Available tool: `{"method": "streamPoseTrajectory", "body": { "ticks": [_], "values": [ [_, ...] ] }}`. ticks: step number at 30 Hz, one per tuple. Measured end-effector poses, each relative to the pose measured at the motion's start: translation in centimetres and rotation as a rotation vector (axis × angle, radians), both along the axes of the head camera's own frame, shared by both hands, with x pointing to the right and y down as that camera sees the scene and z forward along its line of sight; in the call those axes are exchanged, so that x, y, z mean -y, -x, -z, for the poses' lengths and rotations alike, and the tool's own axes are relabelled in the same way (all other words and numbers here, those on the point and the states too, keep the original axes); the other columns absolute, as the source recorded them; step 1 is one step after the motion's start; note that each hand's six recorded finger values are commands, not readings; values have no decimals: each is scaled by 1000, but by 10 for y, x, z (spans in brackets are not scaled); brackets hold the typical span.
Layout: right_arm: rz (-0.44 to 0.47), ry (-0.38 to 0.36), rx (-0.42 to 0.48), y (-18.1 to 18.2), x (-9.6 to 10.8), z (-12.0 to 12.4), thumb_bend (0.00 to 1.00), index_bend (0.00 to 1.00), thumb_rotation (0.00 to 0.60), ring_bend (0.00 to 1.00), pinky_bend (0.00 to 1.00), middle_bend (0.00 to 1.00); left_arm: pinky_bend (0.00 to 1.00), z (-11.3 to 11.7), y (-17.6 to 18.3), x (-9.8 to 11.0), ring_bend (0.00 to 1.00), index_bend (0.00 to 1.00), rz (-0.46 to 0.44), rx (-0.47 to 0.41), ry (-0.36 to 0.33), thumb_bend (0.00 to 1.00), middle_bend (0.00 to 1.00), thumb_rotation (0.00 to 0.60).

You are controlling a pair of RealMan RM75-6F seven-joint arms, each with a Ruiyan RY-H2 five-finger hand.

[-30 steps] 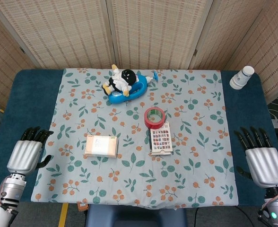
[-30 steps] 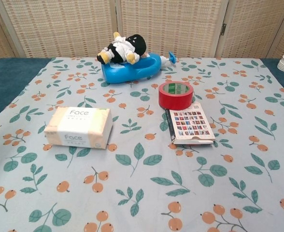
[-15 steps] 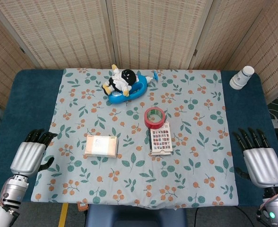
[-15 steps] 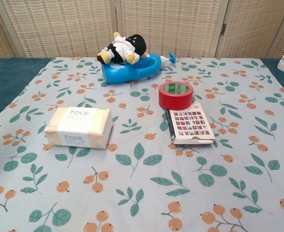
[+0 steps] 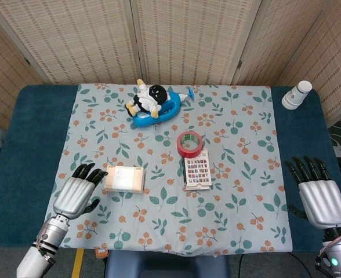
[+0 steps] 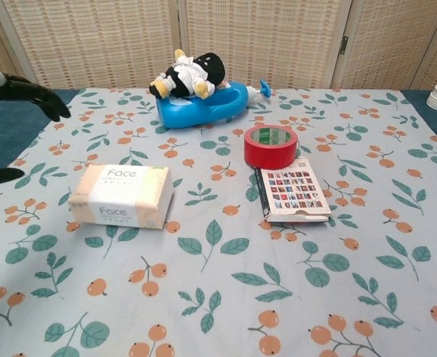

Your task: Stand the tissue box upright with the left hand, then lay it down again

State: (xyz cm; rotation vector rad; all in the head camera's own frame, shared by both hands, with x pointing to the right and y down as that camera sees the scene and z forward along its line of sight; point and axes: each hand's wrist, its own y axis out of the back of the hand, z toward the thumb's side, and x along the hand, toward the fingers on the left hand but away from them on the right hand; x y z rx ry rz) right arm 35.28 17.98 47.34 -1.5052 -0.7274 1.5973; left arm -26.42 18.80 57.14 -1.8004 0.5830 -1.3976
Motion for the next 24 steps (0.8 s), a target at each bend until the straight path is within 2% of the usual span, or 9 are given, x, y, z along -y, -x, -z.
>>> {"method": "streamPoseTrajectory", "body": {
  "ticks": [6, 12, 17, 20, 24],
  "values": [
    [-5, 7, -4, -2, 1, -2, 115, 108, 600, 0, 34, 59, 117, -32, -25, 0, 38, 180, 10, 1, 79, 281, 203, 600],
    [-8, 2, -1, -2, 2, -1, 115, 108, 600, 0, 34, 59, 86, -64, -45, 4, 38, 164, 71, 53, 149, 275, 203, 600],
    [-10, 8, -2, -3, 2, -2, 115, 108, 600, 0, 34, 59, 73, -67, -54, 18, 26, 154, 149, 111, 114, 273, 180, 600],
    [-12, 10, -2, -3, 2, -3, 115, 108, 600, 0, 34, 59, 64, -65, -65, 25, 5, 126, 154, 133, 81, 270, 142, 600],
    [-17, 7, 1, -4, 3, -2, 115, 108, 600, 0, 34, 59, 54, -65, -74, 27, 0, 76, 150, 144, 84, 248, 105, 600]
  ]
}}
